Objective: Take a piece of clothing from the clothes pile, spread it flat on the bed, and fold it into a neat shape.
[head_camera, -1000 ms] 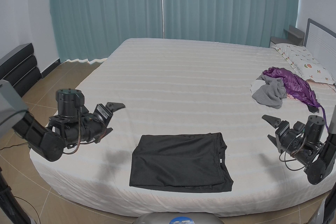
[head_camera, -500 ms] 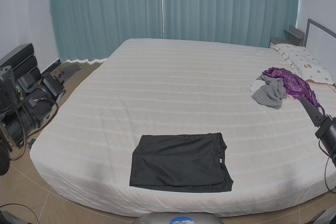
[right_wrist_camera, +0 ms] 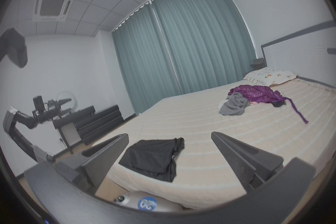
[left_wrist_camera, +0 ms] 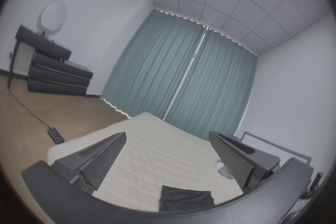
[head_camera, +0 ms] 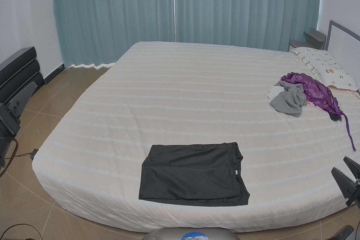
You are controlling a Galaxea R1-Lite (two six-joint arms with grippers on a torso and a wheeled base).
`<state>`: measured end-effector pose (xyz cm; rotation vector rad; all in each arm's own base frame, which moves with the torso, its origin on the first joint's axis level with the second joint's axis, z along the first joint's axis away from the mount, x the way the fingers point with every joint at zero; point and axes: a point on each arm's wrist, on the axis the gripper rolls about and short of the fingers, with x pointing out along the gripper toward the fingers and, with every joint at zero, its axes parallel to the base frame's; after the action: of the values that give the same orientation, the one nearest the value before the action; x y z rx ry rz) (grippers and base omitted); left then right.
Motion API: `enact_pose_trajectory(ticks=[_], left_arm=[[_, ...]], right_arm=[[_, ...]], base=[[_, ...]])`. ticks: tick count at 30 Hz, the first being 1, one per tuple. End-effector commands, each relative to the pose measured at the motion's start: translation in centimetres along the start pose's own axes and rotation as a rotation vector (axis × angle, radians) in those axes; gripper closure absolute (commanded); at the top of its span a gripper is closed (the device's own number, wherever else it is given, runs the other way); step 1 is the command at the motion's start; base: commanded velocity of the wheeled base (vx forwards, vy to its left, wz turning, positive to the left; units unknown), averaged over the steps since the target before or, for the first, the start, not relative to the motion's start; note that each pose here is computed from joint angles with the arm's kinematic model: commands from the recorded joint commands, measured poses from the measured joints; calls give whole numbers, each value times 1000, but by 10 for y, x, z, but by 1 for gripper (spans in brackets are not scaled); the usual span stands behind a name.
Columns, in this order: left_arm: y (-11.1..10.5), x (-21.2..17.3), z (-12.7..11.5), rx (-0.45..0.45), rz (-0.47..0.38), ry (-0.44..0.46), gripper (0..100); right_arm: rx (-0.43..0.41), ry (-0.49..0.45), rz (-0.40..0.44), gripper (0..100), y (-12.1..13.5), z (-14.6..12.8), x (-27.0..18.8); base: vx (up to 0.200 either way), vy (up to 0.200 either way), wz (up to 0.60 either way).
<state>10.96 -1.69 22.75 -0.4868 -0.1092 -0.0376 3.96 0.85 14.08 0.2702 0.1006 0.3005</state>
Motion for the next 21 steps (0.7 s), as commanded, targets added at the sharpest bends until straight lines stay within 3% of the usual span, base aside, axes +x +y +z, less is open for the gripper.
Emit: enact_pose_trajectory(ticks=[1, 7, 8, 10, 15, 18, 21], left_arm=[[21, -110, 7, 220, 72, -246, 0], [30, -148, -8, 290, 138, -304, 0], [31, -157, -12, 324, 148, -311, 0], [33, -164, -16, 345, 134, -319, 0], [39, -174, -33, 376, 64, -328, 0], [45, -167, -46, 405, 63, -293, 0], [51, -161, -57, 432, 65, -283, 0]], right_arm=[[-246, -155, 6, 0, 15, -9, -75], [-377, -213, -118, 0, 17, -22, -83], [-407, -220, -185, 0, 15, -23, -82], [-415, -220, -239, 0, 13, -24, -81], [-439, -280, -242, 0, 8, -30, -73], [-481, -326, -248, 0, 1, -45, -62], [-493, -342, -247, 0, 1, -43, -63]], base=[[0, 0, 0], [0, 0, 0], [0, 0, 0], [0, 0, 0], [0, 0, 0], [0, 0, 0], [0, 0, 0]])
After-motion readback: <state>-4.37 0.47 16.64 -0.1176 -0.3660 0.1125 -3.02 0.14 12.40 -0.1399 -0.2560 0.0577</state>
